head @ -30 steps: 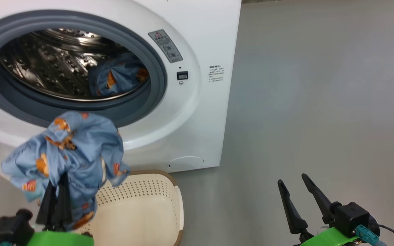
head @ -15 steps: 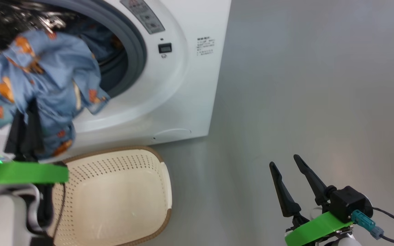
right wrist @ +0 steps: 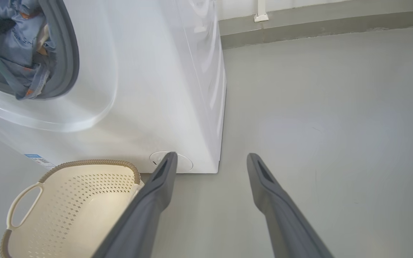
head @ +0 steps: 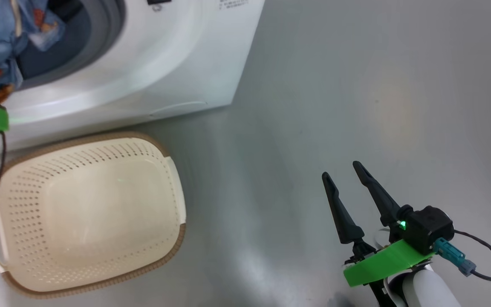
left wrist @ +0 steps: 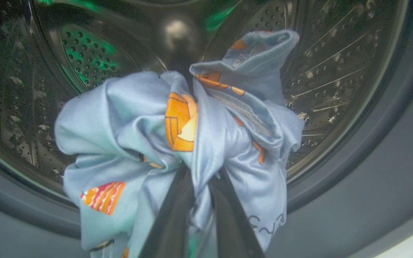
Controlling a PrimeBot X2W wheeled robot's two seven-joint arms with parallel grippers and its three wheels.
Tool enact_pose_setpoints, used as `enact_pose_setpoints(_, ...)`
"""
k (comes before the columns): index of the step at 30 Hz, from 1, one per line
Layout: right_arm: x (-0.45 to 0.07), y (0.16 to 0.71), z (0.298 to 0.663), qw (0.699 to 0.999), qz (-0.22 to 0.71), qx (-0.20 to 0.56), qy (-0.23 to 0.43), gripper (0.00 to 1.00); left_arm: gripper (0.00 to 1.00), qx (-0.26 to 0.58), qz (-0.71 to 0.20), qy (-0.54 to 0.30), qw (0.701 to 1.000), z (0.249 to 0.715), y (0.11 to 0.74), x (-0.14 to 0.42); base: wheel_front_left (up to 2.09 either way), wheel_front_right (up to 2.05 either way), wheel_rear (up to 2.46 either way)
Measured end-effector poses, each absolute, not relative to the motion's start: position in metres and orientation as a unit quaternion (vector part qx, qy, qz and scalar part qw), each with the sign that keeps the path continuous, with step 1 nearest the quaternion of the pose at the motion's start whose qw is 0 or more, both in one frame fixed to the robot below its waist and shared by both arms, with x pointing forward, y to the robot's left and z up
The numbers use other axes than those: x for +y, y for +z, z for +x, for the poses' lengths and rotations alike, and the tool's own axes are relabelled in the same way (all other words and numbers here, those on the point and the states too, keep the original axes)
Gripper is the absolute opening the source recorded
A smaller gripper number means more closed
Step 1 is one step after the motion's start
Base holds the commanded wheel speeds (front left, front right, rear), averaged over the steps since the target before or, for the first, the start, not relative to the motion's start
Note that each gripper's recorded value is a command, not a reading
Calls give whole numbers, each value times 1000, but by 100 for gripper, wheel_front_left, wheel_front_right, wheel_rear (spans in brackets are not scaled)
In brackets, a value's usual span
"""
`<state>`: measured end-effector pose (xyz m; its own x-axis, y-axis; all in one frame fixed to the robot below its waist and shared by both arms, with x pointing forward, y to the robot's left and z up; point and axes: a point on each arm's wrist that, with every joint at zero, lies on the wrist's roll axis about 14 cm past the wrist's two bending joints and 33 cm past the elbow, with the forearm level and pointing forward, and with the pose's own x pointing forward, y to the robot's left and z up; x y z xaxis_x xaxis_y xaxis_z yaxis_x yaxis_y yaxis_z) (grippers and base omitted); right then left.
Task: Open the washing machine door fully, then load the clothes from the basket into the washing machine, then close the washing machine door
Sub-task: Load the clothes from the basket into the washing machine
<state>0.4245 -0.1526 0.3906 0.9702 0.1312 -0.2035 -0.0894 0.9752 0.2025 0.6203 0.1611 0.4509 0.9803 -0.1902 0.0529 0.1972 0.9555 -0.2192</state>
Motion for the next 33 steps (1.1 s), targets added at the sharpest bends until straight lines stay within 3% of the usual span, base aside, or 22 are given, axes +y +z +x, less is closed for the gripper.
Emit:
enact_pose_setpoints(10, -156, 361, 421, 983, 104, 147, 45, 100, 0, 72, -94, -125, 985, 675, 417, 145, 0, 0, 0)
enact_pose_setpoints(21, -148, 336, 426, 976, 114, 176, 55, 100, 0, 89, -93, -149, 980, 714, 406, 123, 0, 0, 0)
enact_pose_setpoints(33, -150, 317, 417, 970, 126, 204, 44, 100, 0, -52, -85, -167, 981, 745, 448, 111, 0, 0, 0)
